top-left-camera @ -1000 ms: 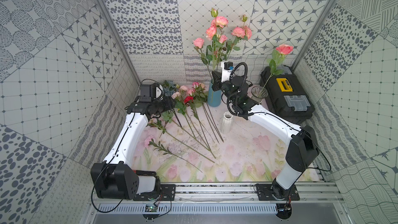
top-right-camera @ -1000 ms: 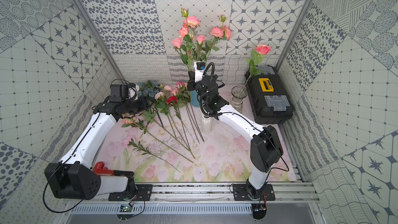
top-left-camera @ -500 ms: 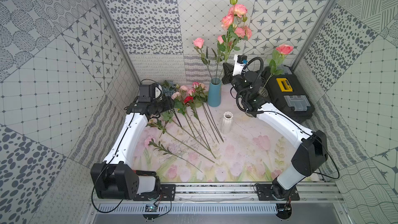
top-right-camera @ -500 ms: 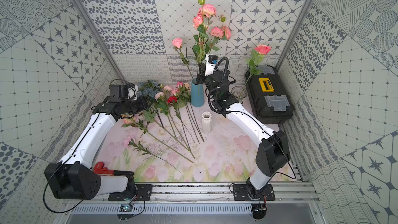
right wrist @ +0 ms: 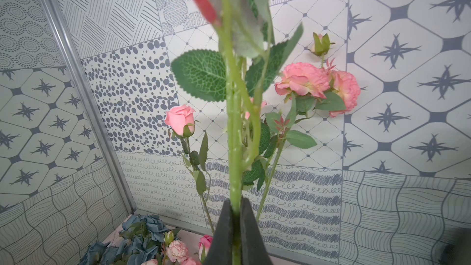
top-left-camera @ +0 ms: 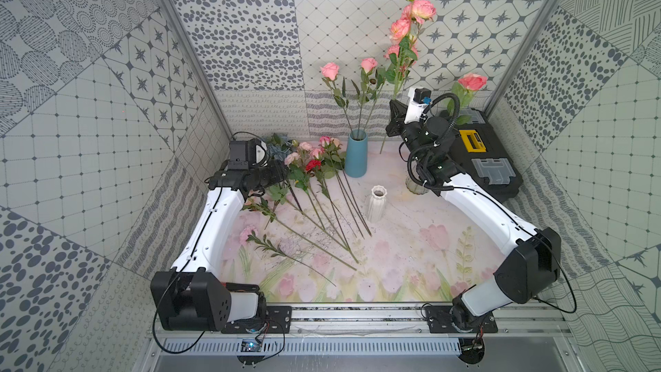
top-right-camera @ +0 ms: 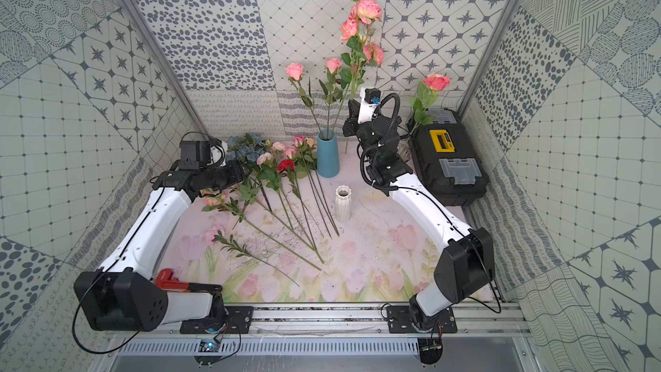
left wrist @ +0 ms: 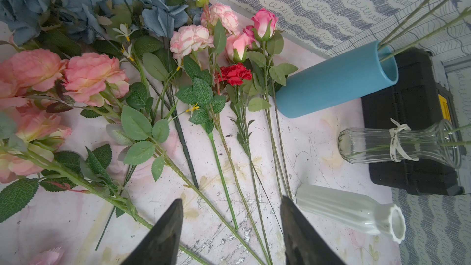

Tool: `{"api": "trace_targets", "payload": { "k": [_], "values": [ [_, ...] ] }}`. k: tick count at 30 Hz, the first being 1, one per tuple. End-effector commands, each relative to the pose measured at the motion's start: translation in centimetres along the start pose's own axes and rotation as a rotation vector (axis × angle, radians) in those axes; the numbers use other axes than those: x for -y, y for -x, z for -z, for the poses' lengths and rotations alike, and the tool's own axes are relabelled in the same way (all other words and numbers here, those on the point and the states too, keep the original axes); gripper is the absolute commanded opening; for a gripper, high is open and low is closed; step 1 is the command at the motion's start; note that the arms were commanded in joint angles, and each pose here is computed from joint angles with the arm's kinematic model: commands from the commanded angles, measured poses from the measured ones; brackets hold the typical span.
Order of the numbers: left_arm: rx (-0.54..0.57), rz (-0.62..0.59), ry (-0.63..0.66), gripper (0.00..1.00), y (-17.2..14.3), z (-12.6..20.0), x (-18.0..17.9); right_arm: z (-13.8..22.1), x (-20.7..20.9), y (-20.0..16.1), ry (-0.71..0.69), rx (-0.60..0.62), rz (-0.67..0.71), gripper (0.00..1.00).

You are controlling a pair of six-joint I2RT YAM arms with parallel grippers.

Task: Place the pink flowers into the vase
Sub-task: Place the flower in the vase.

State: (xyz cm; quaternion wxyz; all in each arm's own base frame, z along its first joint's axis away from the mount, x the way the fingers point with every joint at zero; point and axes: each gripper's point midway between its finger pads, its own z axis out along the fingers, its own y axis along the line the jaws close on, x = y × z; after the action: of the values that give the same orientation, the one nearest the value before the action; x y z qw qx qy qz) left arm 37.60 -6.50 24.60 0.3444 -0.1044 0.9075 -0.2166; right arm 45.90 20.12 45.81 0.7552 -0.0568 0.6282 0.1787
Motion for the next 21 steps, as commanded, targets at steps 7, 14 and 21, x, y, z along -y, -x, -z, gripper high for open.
{"api": "trace_targets", "payload": {
  "k": [7, 14, 21],
  "values": [
    [0.004, 0.011, -0.016, 0.61, 0.2, 0.0, 0.1, 2.5, 4.0, 3.6, -0.096, 0.069, 0.058, 0.0],
    [0.004, 0.012, -0.021, 0.61, 0.2, 0.0, 0.2, 3.5, 6.2, 5.0, -0.148, 0.082, 0.092, 0.0],
    [-0.003, 0.017, -0.028, 0.6, 0.1, -0.2, 0.2, 4.7, 8.3, 6.2, -0.204, 0.099, 0.108, 0.0]
  ]
}}
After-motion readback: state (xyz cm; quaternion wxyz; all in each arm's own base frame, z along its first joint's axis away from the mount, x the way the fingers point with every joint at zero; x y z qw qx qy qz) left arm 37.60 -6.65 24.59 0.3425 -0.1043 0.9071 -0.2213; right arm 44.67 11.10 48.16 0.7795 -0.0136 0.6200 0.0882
